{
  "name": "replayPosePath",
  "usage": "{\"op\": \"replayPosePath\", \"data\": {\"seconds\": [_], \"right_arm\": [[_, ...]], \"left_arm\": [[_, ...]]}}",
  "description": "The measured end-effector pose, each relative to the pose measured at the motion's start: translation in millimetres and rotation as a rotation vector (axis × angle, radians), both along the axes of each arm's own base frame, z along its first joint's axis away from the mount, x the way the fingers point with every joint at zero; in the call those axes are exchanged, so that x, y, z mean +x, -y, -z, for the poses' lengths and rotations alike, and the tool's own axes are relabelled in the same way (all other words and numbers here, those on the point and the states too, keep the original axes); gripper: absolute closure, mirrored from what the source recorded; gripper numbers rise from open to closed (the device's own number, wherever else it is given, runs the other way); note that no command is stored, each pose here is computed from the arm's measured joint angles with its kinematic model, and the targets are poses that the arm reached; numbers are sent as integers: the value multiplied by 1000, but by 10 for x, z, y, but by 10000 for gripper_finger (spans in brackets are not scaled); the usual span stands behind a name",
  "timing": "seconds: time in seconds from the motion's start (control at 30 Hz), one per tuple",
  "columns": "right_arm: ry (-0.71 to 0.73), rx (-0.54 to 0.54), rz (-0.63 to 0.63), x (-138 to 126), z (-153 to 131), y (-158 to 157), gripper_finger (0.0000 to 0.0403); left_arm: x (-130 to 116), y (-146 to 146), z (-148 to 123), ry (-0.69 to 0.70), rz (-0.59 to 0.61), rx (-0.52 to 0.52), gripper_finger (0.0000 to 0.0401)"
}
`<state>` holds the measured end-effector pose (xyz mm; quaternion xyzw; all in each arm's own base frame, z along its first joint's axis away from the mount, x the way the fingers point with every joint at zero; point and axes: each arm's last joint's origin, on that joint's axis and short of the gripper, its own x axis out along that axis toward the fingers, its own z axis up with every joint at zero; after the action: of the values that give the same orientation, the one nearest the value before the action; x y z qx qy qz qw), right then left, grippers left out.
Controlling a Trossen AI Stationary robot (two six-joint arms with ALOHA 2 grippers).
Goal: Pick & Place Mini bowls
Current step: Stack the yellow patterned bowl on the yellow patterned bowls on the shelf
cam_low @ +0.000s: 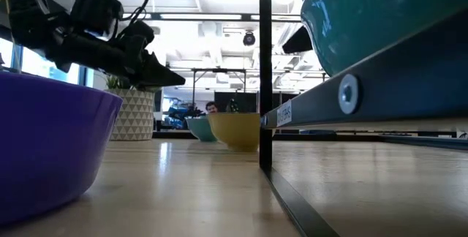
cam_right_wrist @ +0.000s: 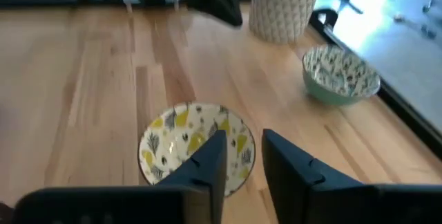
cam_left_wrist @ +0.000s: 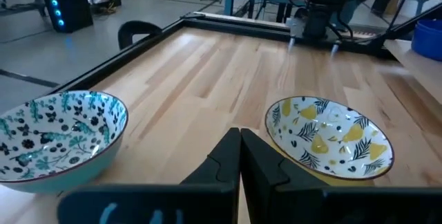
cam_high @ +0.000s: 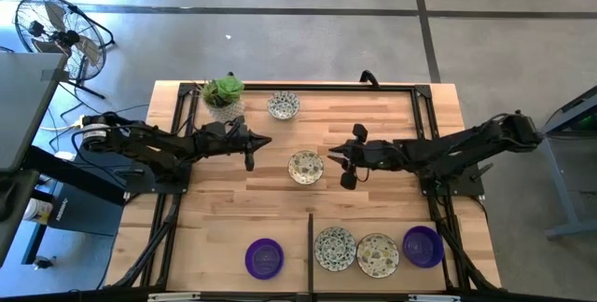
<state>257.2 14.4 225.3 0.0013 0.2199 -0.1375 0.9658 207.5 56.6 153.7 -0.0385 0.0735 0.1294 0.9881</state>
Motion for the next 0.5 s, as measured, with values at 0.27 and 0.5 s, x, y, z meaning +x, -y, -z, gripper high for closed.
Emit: {"op": "replayPosePath", "data": {"seconds": [0.27,0.5], "right_arm": [[-269,-23,-11,226,-117,-23,248],[-338,186,57,415,-40,81,201]], "left_arm": [[0,6,8,-7,21,-6,401],[-2,11,24,-16,30,-38,401]]}}
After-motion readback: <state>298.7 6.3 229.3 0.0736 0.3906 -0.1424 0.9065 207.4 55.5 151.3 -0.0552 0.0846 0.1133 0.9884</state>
